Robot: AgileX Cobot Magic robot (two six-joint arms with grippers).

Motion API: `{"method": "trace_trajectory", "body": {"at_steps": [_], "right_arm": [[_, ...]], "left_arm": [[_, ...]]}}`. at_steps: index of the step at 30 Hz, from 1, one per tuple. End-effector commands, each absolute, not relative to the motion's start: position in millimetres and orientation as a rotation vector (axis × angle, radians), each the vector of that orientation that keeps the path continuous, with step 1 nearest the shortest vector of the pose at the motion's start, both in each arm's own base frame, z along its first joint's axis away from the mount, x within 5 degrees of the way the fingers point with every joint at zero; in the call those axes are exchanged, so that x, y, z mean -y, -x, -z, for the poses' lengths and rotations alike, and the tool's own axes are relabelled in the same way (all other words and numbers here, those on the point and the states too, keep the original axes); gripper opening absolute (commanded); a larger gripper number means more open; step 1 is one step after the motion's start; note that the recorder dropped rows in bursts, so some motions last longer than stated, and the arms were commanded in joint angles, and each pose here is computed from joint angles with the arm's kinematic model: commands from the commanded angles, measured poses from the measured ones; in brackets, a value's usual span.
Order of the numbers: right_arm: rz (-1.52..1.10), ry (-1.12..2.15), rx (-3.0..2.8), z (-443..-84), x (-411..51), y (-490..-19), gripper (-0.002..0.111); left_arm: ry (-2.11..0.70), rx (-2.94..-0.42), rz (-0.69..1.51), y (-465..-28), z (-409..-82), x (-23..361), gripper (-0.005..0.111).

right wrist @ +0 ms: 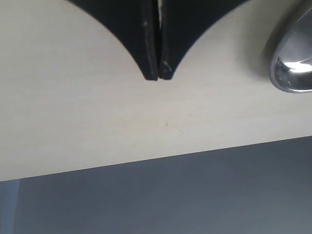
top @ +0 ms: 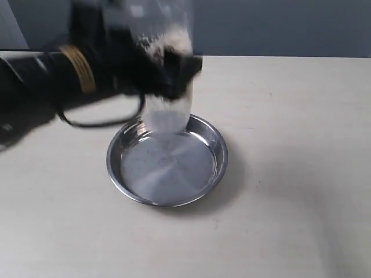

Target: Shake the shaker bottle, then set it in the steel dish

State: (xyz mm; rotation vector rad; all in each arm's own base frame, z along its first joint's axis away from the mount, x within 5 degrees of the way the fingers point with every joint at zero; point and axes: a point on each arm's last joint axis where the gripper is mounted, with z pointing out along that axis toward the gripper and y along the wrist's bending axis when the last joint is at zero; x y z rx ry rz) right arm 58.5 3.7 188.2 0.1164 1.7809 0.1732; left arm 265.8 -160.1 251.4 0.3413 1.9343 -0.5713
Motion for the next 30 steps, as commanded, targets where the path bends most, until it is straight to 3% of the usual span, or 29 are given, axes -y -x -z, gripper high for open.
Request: {"method": "trace_trajectory", "body": {"at_steps": [1, 3, 4, 8, 9, 12, 14, 16, 19, 20, 22, 24, 26, 30], "right_arm": [[-0.171, -0.112, -1.768, -189, -4, -59, -0.001], [-0.171, -0.112, -1.768, -189, -4, -59, -0.001], [-0.171, -0.112, -1.768, -189, -4, -59, -0.001], [-0.171, -0.112, -1.768, -189, -4, -59, -0.001], [-0.171, -0.112, -1.768, -189, -4, -59, -0.001], [-0.171, -0.112, -1.770, -189, -4, -59, -0.001], [-0.171, -0.112, -1.770, -189, -4, -59, -0.001], [-0.171, -0.112, -1.770, -189, -4, -59, -0.001], [-0.170, -0.110, -1.771, -189, -4, -59, -0.001], [-0.170, -0.110, -1.771, -189, -4, -59, -0.001], [-0.170, -0.110, -1.771, -189, -4, -59, -0.001], [-0.170, -0.110, -1.771, -189, -4, -59, -0.001], [-0.170, -0.110, -1.771, -189, -4, -59, -0.001], [-0.170, -0.110, -1.771, -189, -4, -59, -0.001]], "left_arm": [[-0.362, -1.798, 0.636, -266, -269, 166, 0.000], [-0.393, -1.686, 0.629, -263, -304, 165, 0.000], [-0.391, -1.713, 0.612, -263, -303, 164, 0.000], [-0.379, -1.998, 0.548, -264, -230, 161, 0.000], [-0.371, -1.997, 0.554, -265, -230, 161, 0.000], [-0.397, -1.721, 0.587, -262, -307, 161, 0.000], [-0.428, -1.649, 0.559, -258, -334, 159, 0.000], [-0.413, -1.796, 0.523, -261, -306, 157, 0.000], [-0.359, -2.089, 0.519, -262, -222, 158, 0.000], [-0.347, -2.087, 0.530, -263, -221, 158, 0.000], [-0.381, -1.936, 0.562, -263, -256, 161, 0.000], [-0.431, -1.723, 0.573, -261, -313, 162, 0.000], [-0.417, -1.727, 0.545, -261, -324, 159, 0.000], [-0.367, -2.106, 0.530, -262, -218, 164, 0.000]]}}
